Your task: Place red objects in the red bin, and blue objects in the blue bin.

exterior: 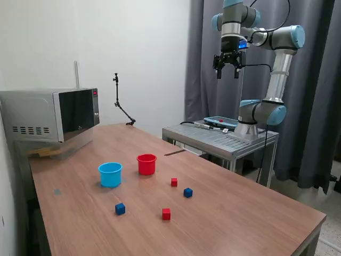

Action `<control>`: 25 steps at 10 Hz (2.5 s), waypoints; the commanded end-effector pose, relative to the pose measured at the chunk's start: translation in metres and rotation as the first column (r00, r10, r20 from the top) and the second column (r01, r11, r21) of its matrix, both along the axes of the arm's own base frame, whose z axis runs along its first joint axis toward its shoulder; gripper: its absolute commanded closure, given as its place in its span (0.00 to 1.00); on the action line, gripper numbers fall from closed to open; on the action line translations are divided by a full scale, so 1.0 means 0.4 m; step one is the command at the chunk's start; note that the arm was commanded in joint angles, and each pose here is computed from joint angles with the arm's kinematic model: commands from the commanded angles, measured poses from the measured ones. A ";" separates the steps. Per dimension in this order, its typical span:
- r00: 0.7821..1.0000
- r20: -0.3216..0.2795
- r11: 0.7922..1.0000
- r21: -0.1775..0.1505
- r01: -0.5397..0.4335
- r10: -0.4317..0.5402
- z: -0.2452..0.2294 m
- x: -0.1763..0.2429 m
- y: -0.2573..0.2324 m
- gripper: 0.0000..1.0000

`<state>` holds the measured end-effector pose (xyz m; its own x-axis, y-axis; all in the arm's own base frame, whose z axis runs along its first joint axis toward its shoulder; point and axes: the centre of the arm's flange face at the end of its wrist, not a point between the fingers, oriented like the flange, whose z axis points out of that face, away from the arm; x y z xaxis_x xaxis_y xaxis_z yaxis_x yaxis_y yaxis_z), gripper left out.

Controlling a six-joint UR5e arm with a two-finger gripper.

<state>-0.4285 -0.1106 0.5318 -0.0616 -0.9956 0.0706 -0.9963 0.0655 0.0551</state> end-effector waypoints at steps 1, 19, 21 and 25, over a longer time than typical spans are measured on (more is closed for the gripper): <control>1.000 -0.002 1.000 0.001 -0.020 0.020 0.003 0.004 -0.019 0.00; 0.995 0.080 0.998 -0.008 0.068 -0.067 -0.151 -0.280 0.111 0.00; 0.996 0.054 0.997 -0.006 0.077 -0.077 -0.131 -0.360 0.136 0.00; 0.996 0.049 0.992 -0.098 0.078 -0.073 -0.161 -0.482 0.133 0.00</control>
